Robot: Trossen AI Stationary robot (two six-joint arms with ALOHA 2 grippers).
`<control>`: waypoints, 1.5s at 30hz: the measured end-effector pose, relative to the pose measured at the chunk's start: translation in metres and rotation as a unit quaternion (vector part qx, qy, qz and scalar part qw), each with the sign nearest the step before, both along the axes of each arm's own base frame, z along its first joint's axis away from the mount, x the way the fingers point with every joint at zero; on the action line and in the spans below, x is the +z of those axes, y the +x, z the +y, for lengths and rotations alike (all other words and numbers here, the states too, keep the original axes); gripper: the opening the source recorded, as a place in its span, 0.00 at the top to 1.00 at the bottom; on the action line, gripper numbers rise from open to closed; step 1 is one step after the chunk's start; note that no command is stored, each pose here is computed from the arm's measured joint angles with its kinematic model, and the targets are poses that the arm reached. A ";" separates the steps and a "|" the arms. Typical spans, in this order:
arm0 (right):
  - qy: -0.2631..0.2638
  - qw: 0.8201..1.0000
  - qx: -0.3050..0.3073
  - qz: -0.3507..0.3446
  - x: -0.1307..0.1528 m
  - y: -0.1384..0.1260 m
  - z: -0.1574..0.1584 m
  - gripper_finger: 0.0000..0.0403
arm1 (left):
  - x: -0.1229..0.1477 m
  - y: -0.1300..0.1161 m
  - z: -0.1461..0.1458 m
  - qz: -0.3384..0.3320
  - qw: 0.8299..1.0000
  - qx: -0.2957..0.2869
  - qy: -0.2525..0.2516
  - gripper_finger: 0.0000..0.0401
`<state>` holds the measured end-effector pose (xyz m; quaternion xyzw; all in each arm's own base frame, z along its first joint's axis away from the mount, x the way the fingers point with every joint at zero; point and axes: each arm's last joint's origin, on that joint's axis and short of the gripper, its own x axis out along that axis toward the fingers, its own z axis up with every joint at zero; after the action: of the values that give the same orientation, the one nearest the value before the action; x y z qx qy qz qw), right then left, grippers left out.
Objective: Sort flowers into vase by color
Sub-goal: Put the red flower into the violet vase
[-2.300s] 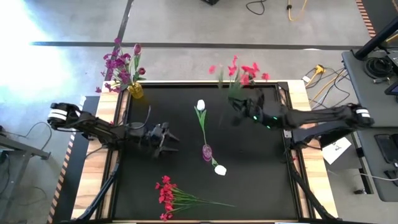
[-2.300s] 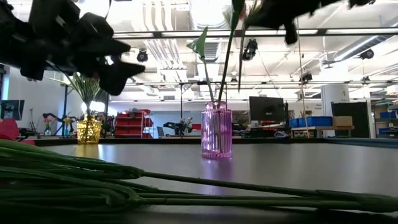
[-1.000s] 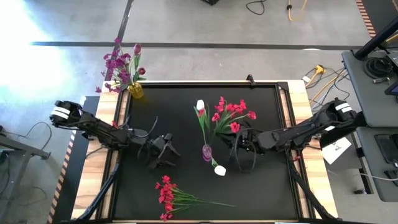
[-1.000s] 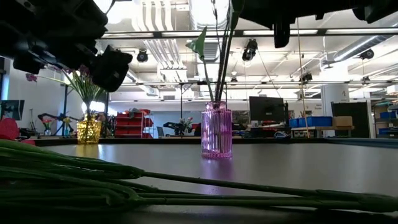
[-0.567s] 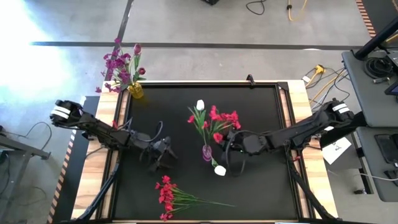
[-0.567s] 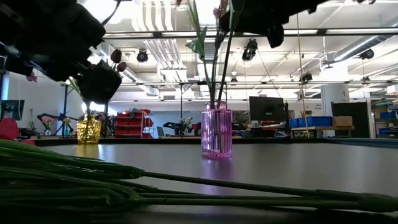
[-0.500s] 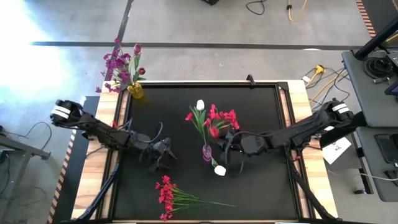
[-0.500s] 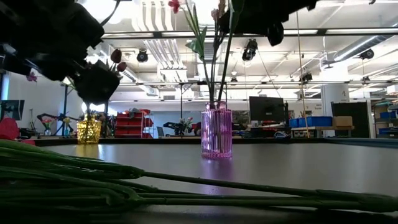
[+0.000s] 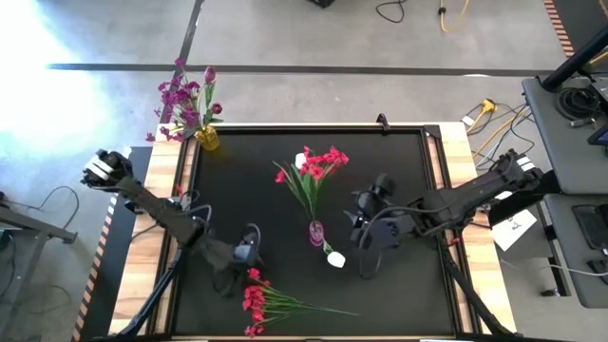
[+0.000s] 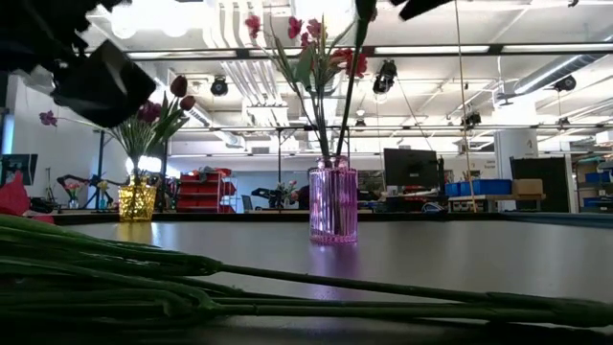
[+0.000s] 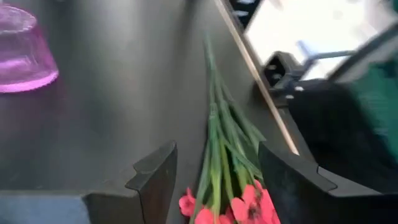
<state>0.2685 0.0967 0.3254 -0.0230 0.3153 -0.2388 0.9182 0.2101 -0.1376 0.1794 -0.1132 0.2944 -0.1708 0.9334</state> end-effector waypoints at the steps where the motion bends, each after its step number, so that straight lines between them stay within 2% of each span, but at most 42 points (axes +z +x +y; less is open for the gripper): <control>1: -0.004 1.000 -0.005 0.002 0.003 -0.003 0.003 0.39 | 0.002 0.003 -0.006 0.002 1.000 0.012 0.008 0.48; 6: -0.007 1.000 0.000 -0.003 0.006 -0.018 0.023 0.33 | 0.003 0.019 -0.038 0.019 0.999 0.027 -0.016 0.47; 12: 0.032 0.999 0.029 -0.020 -0.001 -0.037 0.055 0.28 | -0.005 0.040 -0.079 0.049 0.998 0.033 -0.026 0.38; 14: 0.046 0.998 0.040 -0.022 -0.007 -0.044 0.068 0.27 | -0.010 0.046 -0.091 0.078 0.996 0.035 -0.006 0.34; 16: 0.058 0.997 0.052 -0.021 -0.013 -0.050 0.083 0.26 | -0.018 0.052 -0.098 0.115 0.991 0.061 0.024 0.31; 20: 0.071 0.995 0.068 -0.013 -0.032 -0.057 0.113 0.25 | -0.043 0.060 -0.102 0.194 0.970 0.117 0.085 0.29; 25: 0.068 0.995 0.070 0.011 -0.069 -0.059 0.146 0.25 | -0.065 0.068 -0.110 0.199 0.964 0.139 0.105 0.31; 30: 0.064 0.994 0.069 0.056 -0.101 -0.052 0.165 0.25 | -0.073 0.071 -0.112 0.207 0.957 0.163 0.125 0.42; 34: 0.046 0.993 0.077 0.080 -0.111 -0.044 0.169 0.25 | -0.065 0.076 -0.114 0.193 0.953 0.178 0.154 0.63; 36: 0.046 0.992 0.079 0.091 -0.112 -0.040 0.167 0.27 | -0.058 0.079 -0.115 0.177 0.947 0.180 0.197 0.77; 39: 0.051 0.991 0.076 0.096 -0.111 -0.038 0.165 0.30 | -0.048 0.084 -0.110 0.168 0.926 0.174 0.290 0.95; 42: 0.059 0.990 0.078 0.103 -0.111 -0.038 0.164 0.33 | -0.024 0.093 -0.110 0.135 0.907 0.186 0.352 0.96; 45: 0.069 0.990 0.071 0.101 -0.112 -0.038 0.164 0.36 | -0.006 0.100 -0.114 0.109 0.884 0.137 0.434 0.95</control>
<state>0.2301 0.2611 0.2135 -0.0063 0.4201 -0.1471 0.8955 0.3100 -0.2515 0.1738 0.2456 0.4208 0.1172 0.8654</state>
